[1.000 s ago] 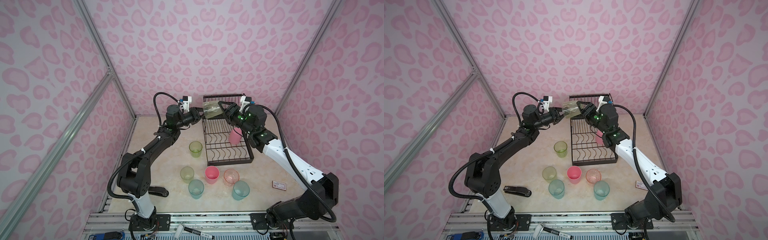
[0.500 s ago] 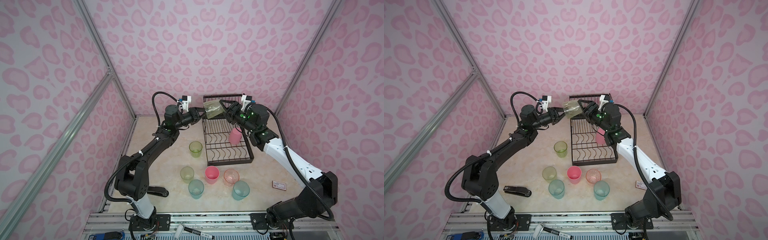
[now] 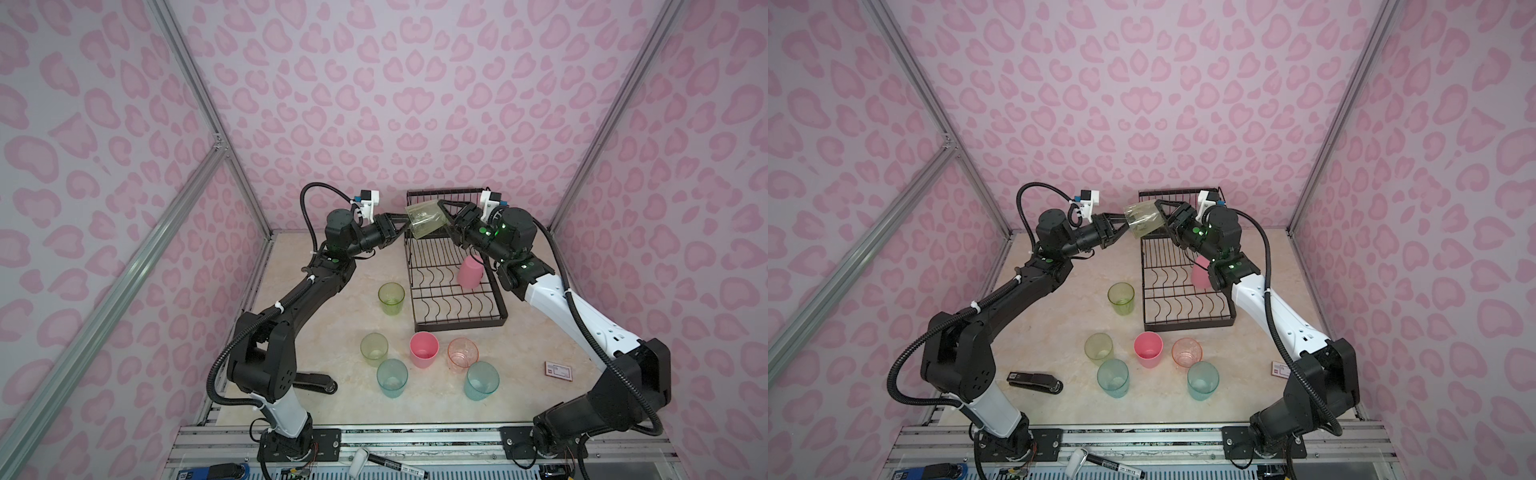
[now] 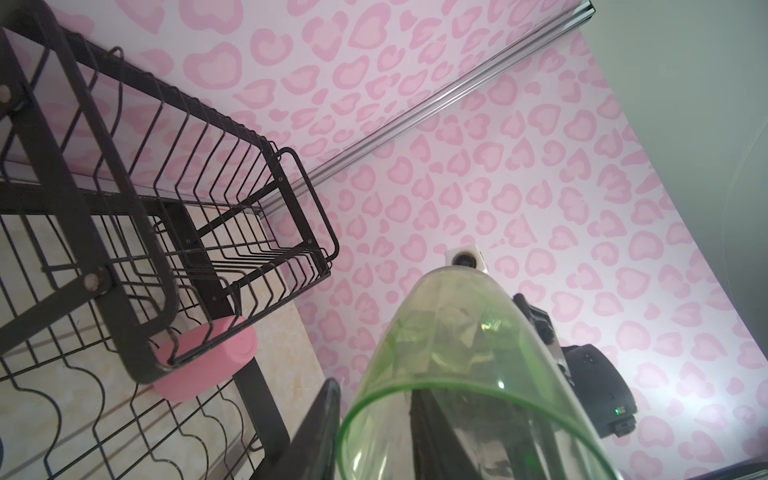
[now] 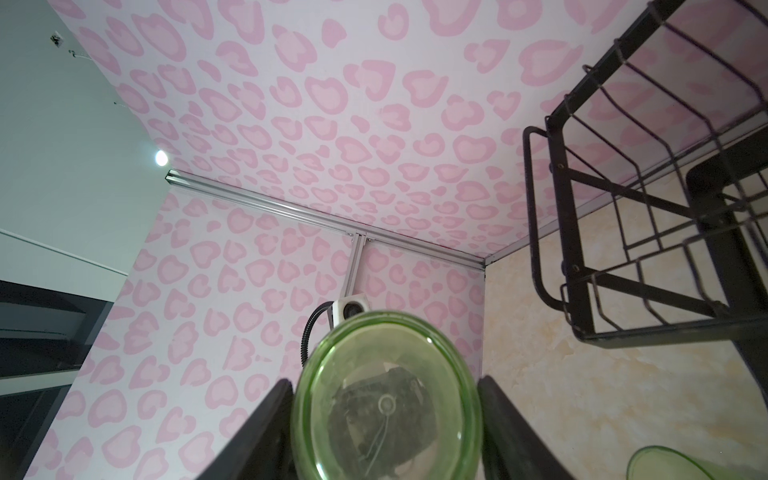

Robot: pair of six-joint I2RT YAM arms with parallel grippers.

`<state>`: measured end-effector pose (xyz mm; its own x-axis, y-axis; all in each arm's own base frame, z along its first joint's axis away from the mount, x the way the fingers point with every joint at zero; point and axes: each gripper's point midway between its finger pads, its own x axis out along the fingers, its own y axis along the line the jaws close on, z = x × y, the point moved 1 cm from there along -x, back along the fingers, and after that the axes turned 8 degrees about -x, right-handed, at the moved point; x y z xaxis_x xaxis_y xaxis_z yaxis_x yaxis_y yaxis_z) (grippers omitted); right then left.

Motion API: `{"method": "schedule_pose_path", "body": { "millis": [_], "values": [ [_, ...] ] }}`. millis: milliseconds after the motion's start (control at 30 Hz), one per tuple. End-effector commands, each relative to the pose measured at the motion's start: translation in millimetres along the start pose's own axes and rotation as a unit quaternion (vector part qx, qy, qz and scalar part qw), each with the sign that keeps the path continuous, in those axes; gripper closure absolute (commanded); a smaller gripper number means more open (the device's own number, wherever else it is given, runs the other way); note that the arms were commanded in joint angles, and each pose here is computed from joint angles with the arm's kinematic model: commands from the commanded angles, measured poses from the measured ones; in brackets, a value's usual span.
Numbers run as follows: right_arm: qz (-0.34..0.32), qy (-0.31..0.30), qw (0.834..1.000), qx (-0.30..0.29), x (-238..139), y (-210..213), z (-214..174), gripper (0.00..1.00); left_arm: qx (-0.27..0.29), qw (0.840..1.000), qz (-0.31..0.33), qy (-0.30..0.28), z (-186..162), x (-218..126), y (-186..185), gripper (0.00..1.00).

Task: Load the cups into the dish rack
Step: 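Keep holding the green cup with both grippers, shifting it toward the left gripper, then open the left gripper off the green cup, leaving it in the right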

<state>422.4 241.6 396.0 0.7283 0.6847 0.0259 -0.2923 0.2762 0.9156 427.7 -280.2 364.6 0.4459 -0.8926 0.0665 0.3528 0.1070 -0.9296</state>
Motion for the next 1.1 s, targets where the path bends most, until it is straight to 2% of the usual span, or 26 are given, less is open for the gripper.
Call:
{"method": "schedule_pose_path", "body": {
  "millis": [0, 467, 900, 1067],
  "values": [
    [0.004, 0.012, 1.0, 0.006, 3.2, -2.7, -5.0, 0.51, 0.041, 0.999, -0.032, -0.004, 2.9, -5.4, -22.9, 0.68],
    [0.014, 0.021, 1.0, 0.019, 5.2, 1.3, -8.2, 0.52, 0.111, 0.994, -0.008, 0.017, -2.6, -6.7, -14.7, 0.67],
    [0.022, 0.033, 0.999, 0.032, 9.1, 2.9, -11.8, 0.51, 0.216, 0.975, 0.009, 0.039, -7.2, -10.4, -16.6, 0.67],
    [0.023, 0.035, 0.999, 0.033, 10.5, 4.5, -12.8, 0.51, 0.224, 0.974, 0.015, 0.037, -0.5, -10.3, -13.7, 0.68]
  ]
}}
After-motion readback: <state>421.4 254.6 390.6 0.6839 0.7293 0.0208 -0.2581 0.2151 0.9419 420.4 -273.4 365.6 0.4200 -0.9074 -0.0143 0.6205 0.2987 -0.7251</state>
